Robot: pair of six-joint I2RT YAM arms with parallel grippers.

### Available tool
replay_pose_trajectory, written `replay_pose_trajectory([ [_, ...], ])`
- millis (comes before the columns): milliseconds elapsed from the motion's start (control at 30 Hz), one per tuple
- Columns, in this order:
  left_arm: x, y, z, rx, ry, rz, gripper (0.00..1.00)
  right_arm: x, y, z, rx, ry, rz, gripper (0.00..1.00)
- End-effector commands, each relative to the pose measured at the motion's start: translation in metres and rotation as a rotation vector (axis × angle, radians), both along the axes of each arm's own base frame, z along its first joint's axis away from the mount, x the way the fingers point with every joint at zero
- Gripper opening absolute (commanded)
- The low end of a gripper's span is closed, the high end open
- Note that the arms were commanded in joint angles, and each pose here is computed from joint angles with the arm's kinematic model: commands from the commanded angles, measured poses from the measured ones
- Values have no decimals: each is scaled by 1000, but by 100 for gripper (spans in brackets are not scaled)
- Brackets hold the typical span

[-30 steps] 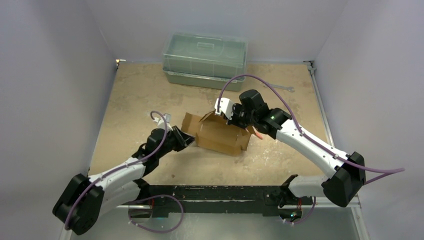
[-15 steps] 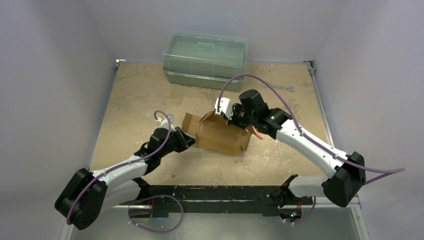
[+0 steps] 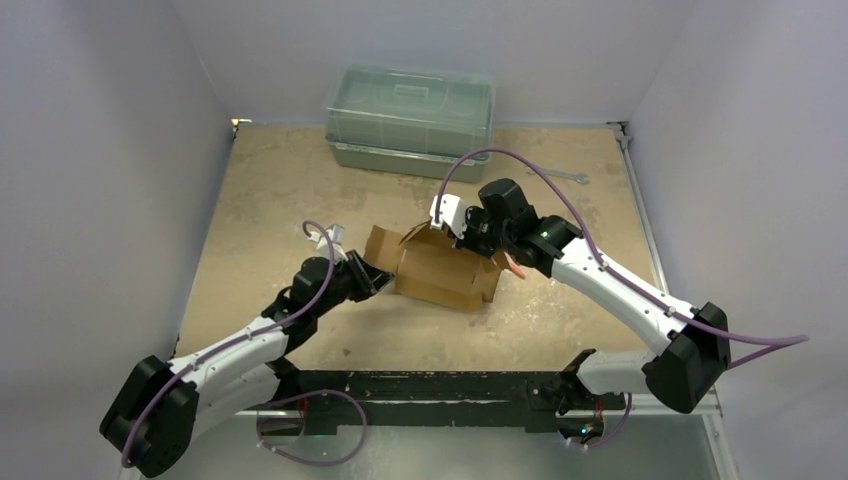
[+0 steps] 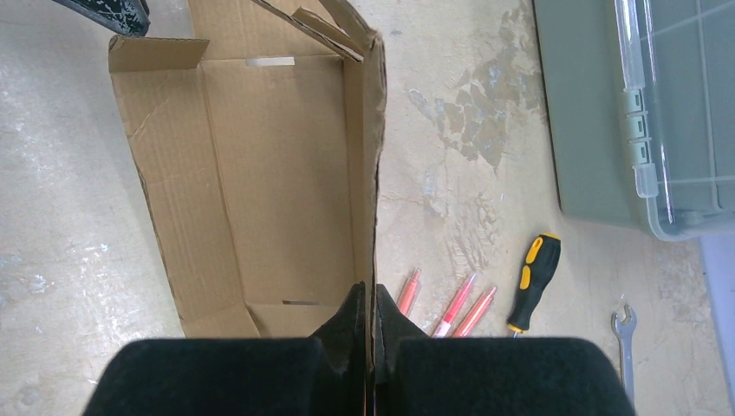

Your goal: Fold the paper box

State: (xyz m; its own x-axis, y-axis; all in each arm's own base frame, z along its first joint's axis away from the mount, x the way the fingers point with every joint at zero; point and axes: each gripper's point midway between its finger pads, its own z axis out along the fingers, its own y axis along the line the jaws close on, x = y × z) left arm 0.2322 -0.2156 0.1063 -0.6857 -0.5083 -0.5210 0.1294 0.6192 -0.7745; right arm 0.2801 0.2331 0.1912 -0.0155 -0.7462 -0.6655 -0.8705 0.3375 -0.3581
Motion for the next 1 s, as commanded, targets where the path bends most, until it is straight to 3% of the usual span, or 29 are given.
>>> replay_pose_trajectory([
  [0, 5, -2, 13, 8, -47, -3, 18, 3, 4, 8, 38, -9, -4, 0],
  [367, 1, -24, 8, -10, -34, -114, 18, 3, 6, 5, 38, 0, 0, 0],
  [967, -2, -32, -41, 151, 90, -160, 18, -1, 8, -4, 38, 30, 12, 0],
])
